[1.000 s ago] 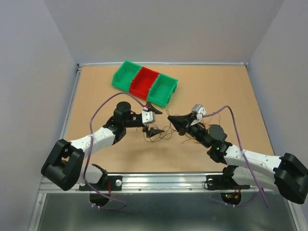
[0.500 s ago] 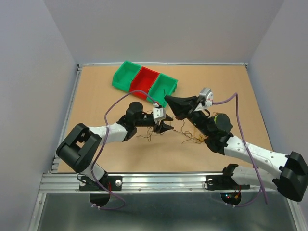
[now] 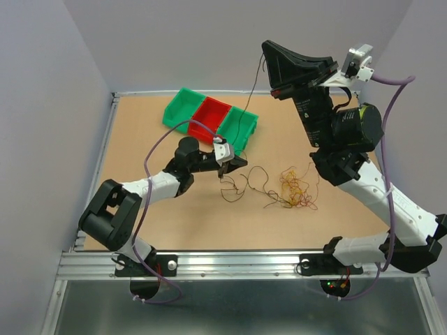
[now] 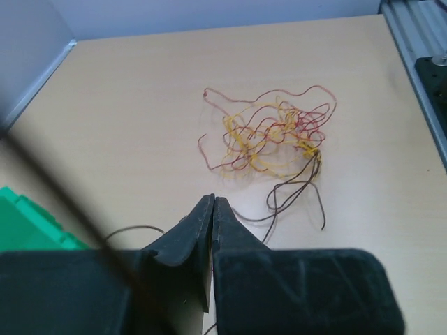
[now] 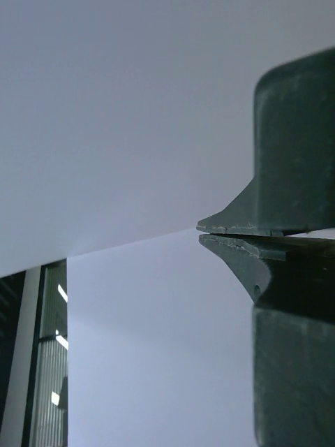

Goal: Untangle the cables

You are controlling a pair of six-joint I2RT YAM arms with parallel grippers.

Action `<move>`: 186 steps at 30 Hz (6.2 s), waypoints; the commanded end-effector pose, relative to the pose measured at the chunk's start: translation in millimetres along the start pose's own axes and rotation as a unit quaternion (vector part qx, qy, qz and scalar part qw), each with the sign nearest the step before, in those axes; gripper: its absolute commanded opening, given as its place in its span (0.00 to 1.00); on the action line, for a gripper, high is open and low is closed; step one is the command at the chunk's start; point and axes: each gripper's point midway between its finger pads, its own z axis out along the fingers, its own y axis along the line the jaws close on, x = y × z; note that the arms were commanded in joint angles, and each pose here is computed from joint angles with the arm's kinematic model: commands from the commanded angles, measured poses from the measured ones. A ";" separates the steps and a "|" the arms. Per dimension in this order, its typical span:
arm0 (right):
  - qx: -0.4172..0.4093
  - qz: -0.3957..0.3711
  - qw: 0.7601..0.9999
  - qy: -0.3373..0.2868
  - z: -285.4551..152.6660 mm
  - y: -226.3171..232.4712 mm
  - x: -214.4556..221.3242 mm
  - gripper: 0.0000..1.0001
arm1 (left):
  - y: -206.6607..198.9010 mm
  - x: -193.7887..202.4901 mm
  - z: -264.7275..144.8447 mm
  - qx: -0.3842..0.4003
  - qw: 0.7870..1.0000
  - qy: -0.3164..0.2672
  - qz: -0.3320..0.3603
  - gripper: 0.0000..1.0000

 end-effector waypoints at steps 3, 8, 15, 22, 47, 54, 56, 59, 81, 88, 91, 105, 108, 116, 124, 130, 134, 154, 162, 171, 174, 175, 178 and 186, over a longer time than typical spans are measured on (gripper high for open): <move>0.067 -0.024 0.997 0.027 -54.3 -33.6 17.9 0.01 | 64.4 -14.9 -52.1 -0.114 0.992 -0.010 -0.061 0.11; 0.128 -0.093 0.980 0.121 -122.5 -75.4 92.4 0.01 | 119.4 -22.0 -115.6 -0.185 0.974 -0.029 -0.130 0.00; 0.108 -0.135 0.938 0.300 -150.0 -101.8 216.5 0.01 | 134.4 -33.5 -126.7 -0.218 0.967 -0.026 -0.129 0.00; 0.117 -0.051 0.938 0.323 -138.4 -168.3 271.2 0.01 | 178.6 -45.2 -127.6 -0.266 0.951 -0.015 -0.155 0.00; -0.039 0.034 0.896 0.442 -178.6 -174.6 427.5 0.22 | 269.5 16.6 -96.1 -0.283 0.925 0.009 -0.254 0.00; -0.096 0.036 0.907 0.409 -190.9 -154.7 419.7 0.86 | 234.1 1.7 -93.2 -0.294 0.937 0.047 -0.182 0.00; -0.090 0.028 0.914 0.395 -189.3 -155.0 411.1 0.86 | 227.6 -1.8 -90.9 -0.304 0.937 0.063 -0.162 0.00; -0.084 0.015 0.925 0.371 -193.0 -156.7 403.8 0.89 | 217.8 -2.2 -77.1 -0.295 0.939 0.074 -0.159 0.00; -0.066 0.039 0.944 0.320 -170.4 -169.9 431.6 0.93 | 163.9 -16.3 -38.5 -0.211 0.957 0.085 -0.180 0.00; -0.056 0.049 0.952 0.297 -161.9 -168.5 433.6 0.89 | 146.1 -28.2 -31.2 -0.200 0.961 0.081 -0.173 0.03; -0.024 0.048 0.955 0.290 -163.3 -179.6 436.0 0.38 | 141.2 -35.9 -32.4 -0.193 0.965 0.072 -0.164 0.25; 0.243 0.094 0.943 0.207 -197.5 -294.5 390.0 0.01 | 153.8 -75.9 -87.9 -0.278 0.953 -0.019 -0.123 0.59; 0.216 0.081 0.949 0.215 -192.5 -286.5 384.7 0.01 | 160.2 -72.2 -93.9 -0.289 0.948 -0.023 -0.129 0.59; 0.113 0.062 0.959 0.252 -168.8 -255.1 383.1 0.01 | 171.0 -54.4 -91.1 -0.296 0.946 -0.006 -0.132 0.59; 0.082 0.047 0.967 0.237 -122.9 -243.1 353.1 0.01 | 176.8 -29.2 -79.7 -0.273 0.951 0.017 -0.145 0.59; 0.055 0.040 0.969 0.237 -94.1 -230.2 333.6 0.00 | 174.8 -9.7 -64.6 -0.230 0.959 0.028 -0.162 0.58; 0.057 0.031 0.970 0.233 -88.7 -230.7 328.6 0.01 | 182.1 22.0 -54.8 -0.220 0.956 0.046 -0.188 0.58; 0.066 0.021 0.958 0.278 -107.4 -250.1 375.9 0.00 | 196.1 48.9 -52.5 -0.238 0.948 0.071 -0.198 0.51; 0.097 0.056 0.943 0.313 -147.1 -249.4 390.9 0.01 | 197.9 49.4 -54.2 -0.245 0.947 0.073 -0.195 0.51; 0.237 -0.015 0.881 0.409 -169.6 -264.5 434.3 0.02 | 206.9 43.6 -65.2 -0.289 0.936 0.074 -0.185 0.51; 0.288 -0.023 0.846 0.448 -190.6 -275.5 453.3 0.02 | 214.0 40.8 -75.2 -0.326 0.927 0.071 -0.174 0.52; 0.299 -0.026 0.839 0.454 -196.9 -277.6 455.7 0.02 | 214.0 42.2 -77.9 -0.334 0.924 0.072 -0.174 0.52; 0.322 -0.021 0.824 0.465 -203.0 -280.2 460.5 0.02 | 217.1 36.1 -82.2 -0.348 0.920 0.067 -0.168 0.53; 0.357 -0.029 0.805 0.472 -210.1 -286.1 471.5 0.01 | 224.1 27.5 -93.4 -0.386 0.907 0.058 -0.160 0.53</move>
